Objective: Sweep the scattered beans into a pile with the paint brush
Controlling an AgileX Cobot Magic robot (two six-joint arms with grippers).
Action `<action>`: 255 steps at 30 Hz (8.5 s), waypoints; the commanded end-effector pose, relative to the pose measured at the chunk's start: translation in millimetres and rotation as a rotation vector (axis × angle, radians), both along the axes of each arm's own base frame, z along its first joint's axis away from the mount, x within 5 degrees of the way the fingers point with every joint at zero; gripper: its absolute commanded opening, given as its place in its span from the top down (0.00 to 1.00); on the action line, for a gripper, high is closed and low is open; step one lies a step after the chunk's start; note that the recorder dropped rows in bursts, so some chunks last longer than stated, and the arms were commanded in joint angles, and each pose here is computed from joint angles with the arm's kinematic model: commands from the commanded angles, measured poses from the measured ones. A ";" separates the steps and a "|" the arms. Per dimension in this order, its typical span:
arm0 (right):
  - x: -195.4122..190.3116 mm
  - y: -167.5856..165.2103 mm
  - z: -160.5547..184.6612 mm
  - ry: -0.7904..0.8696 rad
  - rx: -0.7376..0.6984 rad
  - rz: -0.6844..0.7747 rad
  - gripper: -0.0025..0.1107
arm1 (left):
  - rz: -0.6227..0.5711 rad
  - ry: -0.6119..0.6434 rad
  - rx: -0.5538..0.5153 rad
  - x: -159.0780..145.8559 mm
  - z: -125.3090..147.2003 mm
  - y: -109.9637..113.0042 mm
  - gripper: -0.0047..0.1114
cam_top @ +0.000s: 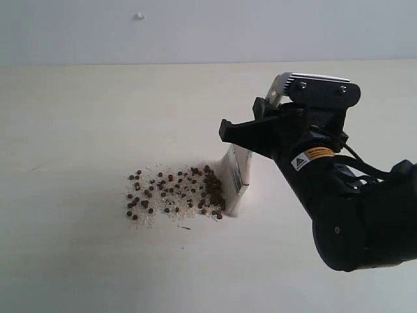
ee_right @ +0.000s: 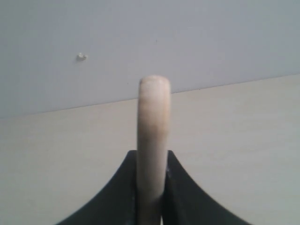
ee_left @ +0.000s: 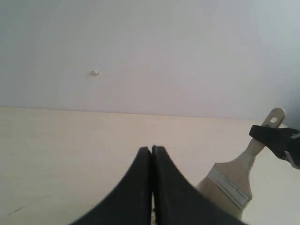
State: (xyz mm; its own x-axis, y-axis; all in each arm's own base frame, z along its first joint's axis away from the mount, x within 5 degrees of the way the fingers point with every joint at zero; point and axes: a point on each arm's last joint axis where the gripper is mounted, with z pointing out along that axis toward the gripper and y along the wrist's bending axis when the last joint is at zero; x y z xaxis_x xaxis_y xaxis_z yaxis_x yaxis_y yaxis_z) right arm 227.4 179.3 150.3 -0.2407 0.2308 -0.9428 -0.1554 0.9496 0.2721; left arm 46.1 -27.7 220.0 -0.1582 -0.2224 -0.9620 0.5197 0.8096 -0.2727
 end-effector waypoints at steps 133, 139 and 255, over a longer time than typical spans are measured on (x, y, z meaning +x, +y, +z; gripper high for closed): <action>9.0 110.8 -6.3 0.042 -0.040 0.198 0.98 | 0.002 -0.006 0.000 -0.1 -1.2 0.1 0.96; 7.3 115.0 -4.5 0.020 -0.059 0.255 0.98 | 0.002 -0.006 0.000 -0.1 -1.2 0.1 0.96; -49.4 54.9 80.0 -0.274 -0.337 0.654 0.98 | 0.003 -0.004 0.001 -0.1 -1.3 0.2 0.96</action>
